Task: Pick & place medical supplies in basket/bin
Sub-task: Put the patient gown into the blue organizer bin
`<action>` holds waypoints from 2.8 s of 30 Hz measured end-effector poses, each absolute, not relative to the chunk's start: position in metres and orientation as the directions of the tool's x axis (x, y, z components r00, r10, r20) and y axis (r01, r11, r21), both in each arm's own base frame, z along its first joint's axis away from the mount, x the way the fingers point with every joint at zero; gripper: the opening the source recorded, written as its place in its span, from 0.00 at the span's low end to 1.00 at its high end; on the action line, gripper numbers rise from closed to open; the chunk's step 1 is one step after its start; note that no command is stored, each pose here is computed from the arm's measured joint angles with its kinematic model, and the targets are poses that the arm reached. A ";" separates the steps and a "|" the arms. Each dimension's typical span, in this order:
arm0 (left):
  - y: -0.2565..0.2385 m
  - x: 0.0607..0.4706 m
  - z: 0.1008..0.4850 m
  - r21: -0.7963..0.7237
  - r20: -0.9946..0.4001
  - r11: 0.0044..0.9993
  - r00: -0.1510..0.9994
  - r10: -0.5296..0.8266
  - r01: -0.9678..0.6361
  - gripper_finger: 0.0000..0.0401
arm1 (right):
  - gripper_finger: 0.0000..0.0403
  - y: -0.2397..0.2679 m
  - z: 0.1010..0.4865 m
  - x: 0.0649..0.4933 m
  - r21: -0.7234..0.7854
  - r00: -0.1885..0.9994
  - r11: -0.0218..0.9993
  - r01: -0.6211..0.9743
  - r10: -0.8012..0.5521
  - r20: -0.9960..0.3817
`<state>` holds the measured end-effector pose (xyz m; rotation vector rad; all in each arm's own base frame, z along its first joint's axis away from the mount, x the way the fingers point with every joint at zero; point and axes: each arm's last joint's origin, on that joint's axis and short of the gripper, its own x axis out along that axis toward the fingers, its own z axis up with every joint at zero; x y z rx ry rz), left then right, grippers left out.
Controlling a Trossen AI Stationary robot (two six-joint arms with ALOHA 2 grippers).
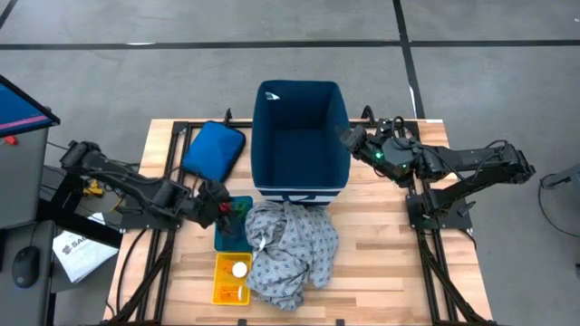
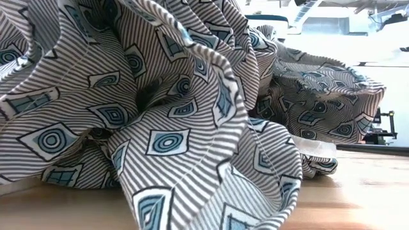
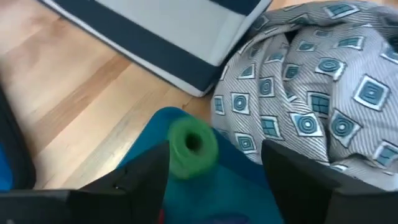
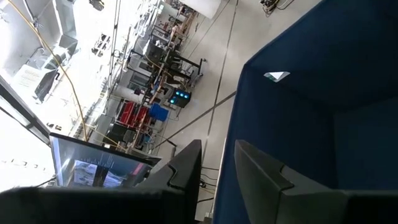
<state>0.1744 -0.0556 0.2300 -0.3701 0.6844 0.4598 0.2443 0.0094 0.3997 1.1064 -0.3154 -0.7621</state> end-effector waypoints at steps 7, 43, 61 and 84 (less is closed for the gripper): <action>-0.049 0.164 0.245 -0.188 -0.596 0.838 0.738 0.317 -0.512 0.59 | 0.24 0.009 0.400 0.244 0.890 0.710 0.232 0.394 -0.691 -0.134; -0.021 0.113 0.246 -0.307 0.091 0.951 0.993 0.071 -0.040 0.18 | 0.24 0.031 0.389 0.247 0.783 0.819 0.406 0.472 -0.531 -0.219; -0.014 0.103 0.306 -0.053 0.096 0.977 0.973 0.211 -0.207 0.54 | 0.26 0.122 0.356 0.317 0.523 0.803 0.701 0.485 -0.119 -0.584; -0.019 0.103 0.305 -0.138 0.089 0.990 0.996 0.023 -0.011 0.54 | 0.62 0.172 0.285 0.395 0.340 0.488 0.773 0.536 0.045 -0.872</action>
